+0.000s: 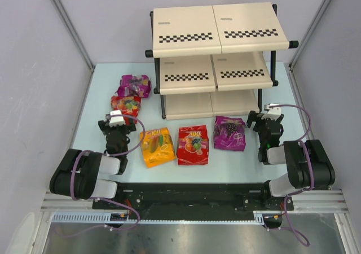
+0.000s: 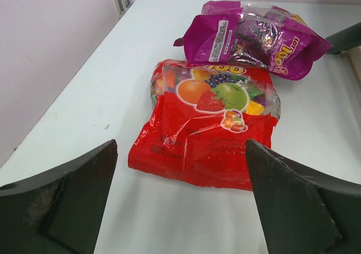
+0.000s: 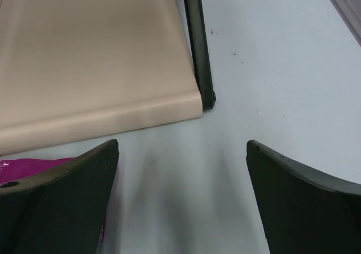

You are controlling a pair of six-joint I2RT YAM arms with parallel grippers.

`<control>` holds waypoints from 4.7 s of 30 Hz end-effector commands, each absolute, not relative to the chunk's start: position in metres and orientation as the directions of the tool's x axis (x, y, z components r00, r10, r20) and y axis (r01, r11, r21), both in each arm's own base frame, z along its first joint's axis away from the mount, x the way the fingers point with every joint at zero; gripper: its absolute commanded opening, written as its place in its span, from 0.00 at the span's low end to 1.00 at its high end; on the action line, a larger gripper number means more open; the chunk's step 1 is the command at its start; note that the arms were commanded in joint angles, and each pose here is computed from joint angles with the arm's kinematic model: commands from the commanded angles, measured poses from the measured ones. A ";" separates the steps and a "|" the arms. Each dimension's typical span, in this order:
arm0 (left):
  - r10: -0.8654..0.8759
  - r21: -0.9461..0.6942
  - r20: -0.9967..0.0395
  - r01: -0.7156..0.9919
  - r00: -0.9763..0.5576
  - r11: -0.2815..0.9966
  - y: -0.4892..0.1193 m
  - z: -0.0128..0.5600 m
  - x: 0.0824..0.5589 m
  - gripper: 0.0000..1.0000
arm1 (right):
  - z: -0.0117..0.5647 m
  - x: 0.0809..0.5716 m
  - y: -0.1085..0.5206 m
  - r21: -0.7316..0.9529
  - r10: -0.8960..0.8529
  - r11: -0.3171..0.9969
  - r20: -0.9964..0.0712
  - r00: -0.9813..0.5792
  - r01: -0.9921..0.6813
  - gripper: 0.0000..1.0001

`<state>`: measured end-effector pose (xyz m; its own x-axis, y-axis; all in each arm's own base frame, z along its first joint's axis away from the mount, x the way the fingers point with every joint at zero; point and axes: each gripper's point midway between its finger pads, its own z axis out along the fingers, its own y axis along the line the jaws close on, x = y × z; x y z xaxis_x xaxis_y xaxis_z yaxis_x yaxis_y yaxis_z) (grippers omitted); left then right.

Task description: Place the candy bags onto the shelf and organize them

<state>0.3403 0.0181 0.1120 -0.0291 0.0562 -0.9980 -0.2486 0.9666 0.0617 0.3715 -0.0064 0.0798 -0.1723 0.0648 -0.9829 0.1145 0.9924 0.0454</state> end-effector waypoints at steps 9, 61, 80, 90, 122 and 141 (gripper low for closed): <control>0.031 0.018 -0.998 -0.242 0.053 0.970 0.015 0.135 0.348 1.00 | 0.094 0.378 -0.007 0.042 0.057 0.992 -0.991 -0.121 0.118 1.00; -0.061 -0.069 -0.998 -0.306 0.036 0.950 0.024 0.154 0.331 1.00 | 0.193 0.251 0.311 0.254 0.048 0.871 -0.896 -0.441 -0.421 1.00; -0.485 -0.459 -0.836 -0.158 -0.257 0.874 -0.056 0.186 0.287 1.00 | 0.149 0.222 0.399 0.429 0.090 0.772 -0.804 -0.588 -0.469 0.96; -0.560 -0.568 -0.720 -0.114 -0.410 0.815 -0.091 0.149 0.225 1.00 | 0.119 0.223 0.418 0.419 0.050 0.780 -0.783 -0.620 -0.465 0.91; -0.606 -0.639 -0.670 -0.083 -0.429 0.765 -0.108 0.064 0.190 0.72 | 0.093 0.224 0.433 0.522 0.145 0.767 -0.707 -0.693 -0.373 0.61; -0.563 -0.505 -0.696 -0.254 -0.445 0.825 -0.110 0.025 0.158 0.67 | 0.091 0.223 0.428 0.513 0.153 0.786 -0.702 -0.695 -0.345 0.61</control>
<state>0.1619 -0.1365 0.0396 -0.5009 -0.5658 -0.6550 -0.1667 0.8057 -0.5684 0.2191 0.4206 0.0794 -0.7076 0.1192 -0.6965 -0.3570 0.7904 0.4979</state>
